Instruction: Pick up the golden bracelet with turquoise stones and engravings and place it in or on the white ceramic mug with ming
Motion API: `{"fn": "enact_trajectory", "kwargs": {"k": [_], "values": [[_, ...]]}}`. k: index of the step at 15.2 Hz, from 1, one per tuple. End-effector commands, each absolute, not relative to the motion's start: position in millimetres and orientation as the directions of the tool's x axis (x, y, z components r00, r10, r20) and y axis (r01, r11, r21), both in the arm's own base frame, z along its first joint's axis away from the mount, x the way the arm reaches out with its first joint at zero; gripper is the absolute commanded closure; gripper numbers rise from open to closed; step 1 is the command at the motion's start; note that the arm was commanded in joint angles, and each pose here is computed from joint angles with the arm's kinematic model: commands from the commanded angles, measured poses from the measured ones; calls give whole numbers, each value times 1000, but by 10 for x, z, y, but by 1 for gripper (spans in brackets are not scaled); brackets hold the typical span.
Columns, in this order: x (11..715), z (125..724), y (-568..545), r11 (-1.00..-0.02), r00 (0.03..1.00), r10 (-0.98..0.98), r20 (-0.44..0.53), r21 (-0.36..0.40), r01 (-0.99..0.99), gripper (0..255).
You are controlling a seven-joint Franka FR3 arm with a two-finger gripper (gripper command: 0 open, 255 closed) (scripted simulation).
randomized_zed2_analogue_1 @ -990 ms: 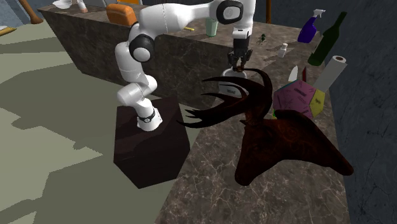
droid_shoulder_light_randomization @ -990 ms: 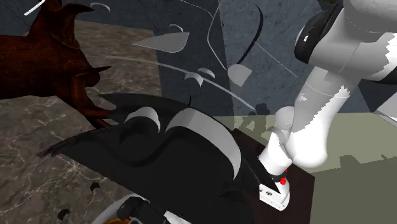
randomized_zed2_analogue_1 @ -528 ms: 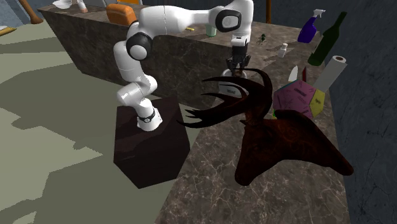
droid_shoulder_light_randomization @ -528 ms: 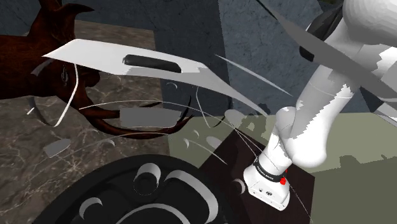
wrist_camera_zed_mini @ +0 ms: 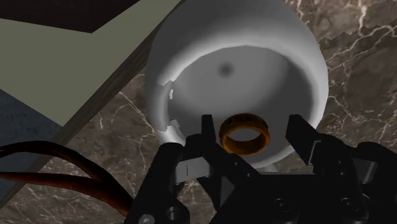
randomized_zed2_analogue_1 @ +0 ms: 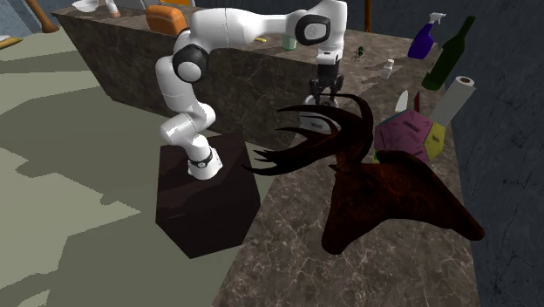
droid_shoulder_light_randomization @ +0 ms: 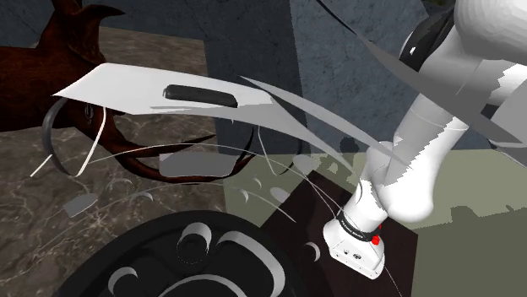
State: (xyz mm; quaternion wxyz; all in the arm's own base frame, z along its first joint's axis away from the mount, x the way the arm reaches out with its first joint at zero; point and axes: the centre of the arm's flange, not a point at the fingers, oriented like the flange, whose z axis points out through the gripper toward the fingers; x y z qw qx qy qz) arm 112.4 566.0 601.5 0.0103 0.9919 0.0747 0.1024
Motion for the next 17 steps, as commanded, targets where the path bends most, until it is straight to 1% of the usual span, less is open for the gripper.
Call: {"fn": "enact_trajectory", "kwargs": {"k": [1,5,9,17], "values": [[1124,6015,5660,-989,968,150,202,36,146,0],[1124,6015,5659,-989,968,150,202,36,146,0],[1021,6504,5662,-989,968,150,202,36,146,0],[1021,6504,5662,-989,968,150,202,36,146,0]]}}
